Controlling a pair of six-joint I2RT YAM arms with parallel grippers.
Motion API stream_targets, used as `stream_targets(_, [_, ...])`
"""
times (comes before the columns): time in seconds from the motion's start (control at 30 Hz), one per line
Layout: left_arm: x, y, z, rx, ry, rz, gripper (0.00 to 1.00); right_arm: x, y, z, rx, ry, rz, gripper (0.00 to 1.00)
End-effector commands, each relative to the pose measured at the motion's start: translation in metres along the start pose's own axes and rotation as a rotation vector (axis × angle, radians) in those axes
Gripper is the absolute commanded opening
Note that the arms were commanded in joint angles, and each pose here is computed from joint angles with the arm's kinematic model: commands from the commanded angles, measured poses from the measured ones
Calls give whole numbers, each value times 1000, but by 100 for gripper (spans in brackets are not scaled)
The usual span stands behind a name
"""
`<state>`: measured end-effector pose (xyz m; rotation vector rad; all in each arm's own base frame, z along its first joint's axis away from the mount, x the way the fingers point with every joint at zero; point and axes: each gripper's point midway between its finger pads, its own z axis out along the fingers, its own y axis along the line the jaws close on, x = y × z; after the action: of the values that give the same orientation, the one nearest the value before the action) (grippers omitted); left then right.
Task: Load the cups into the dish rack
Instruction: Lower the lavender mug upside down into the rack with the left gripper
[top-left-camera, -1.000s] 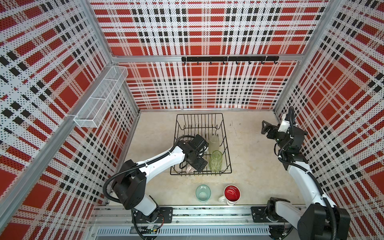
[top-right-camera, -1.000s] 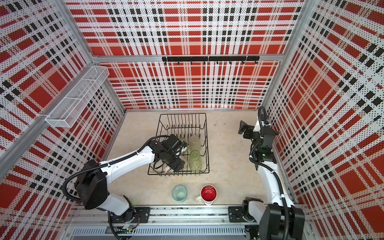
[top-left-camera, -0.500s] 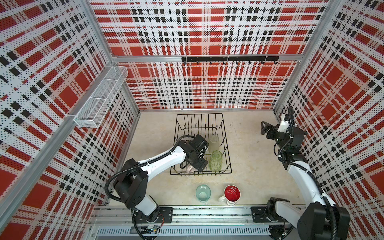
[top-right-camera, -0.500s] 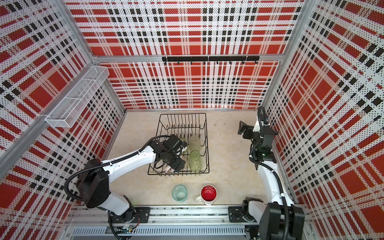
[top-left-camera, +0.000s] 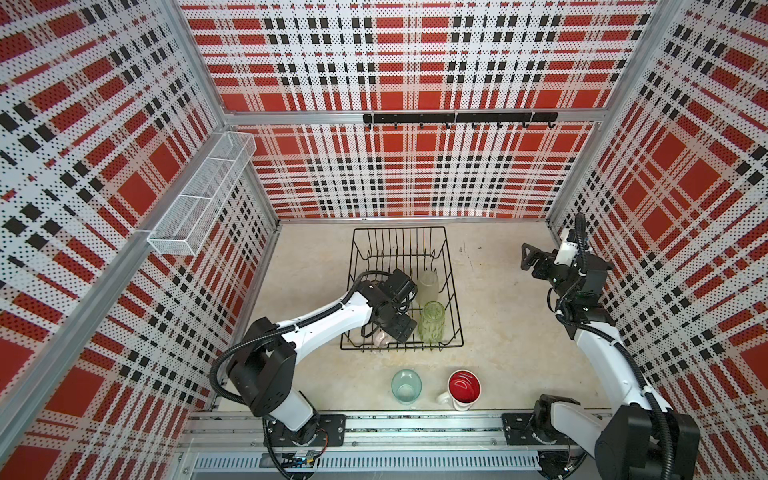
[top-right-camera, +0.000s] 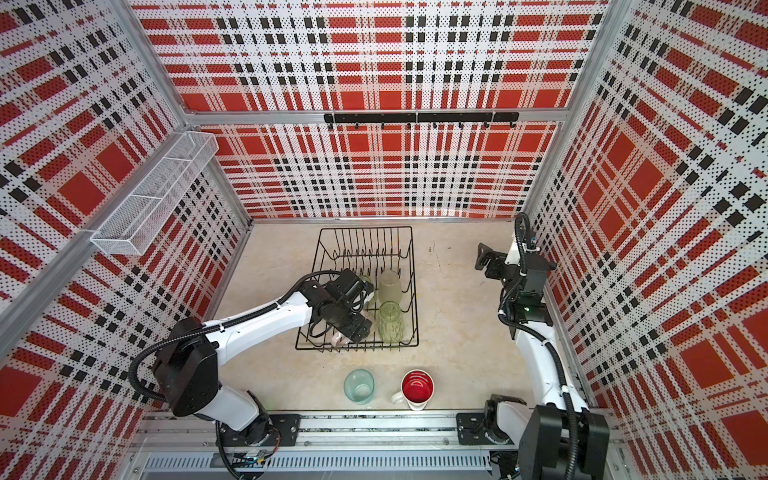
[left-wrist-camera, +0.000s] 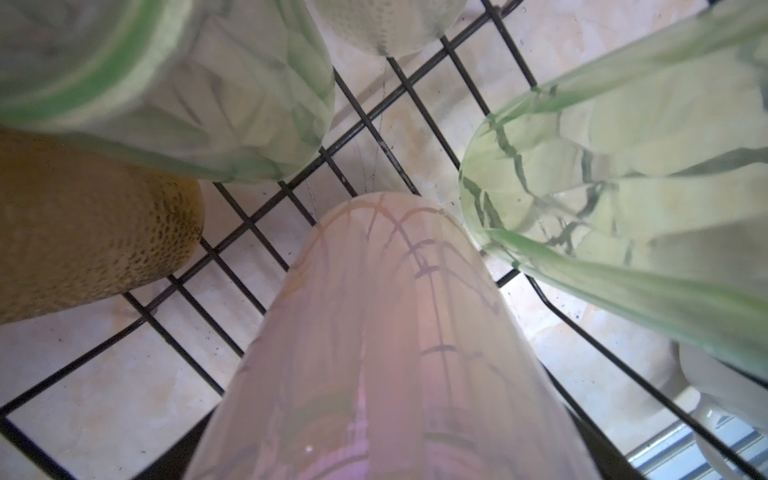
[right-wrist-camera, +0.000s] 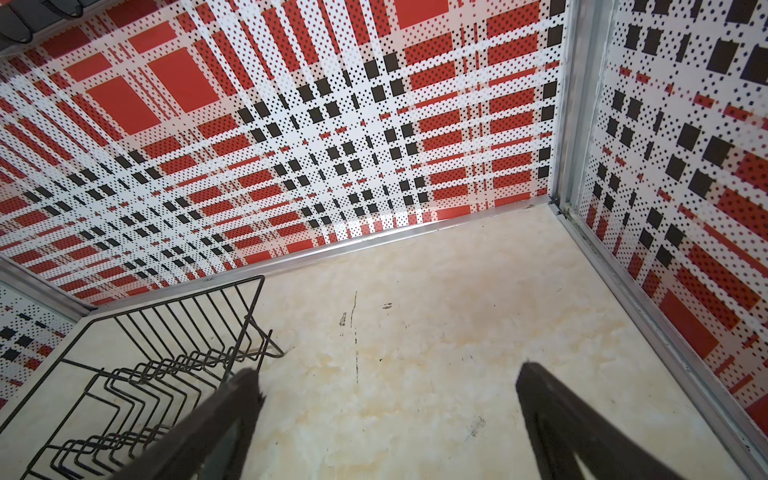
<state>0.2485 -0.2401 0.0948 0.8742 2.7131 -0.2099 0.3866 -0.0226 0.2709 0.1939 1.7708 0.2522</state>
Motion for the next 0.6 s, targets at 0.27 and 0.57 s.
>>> stream_targets(0.27, [-37,-10,-28,21,-143,5,79,-7,3,2,-23,-4,-12,100])
stream_targets(0.57, [-39,-6,-29,4,-142,4,79,-3,1,-2,-10,9,-30,100])
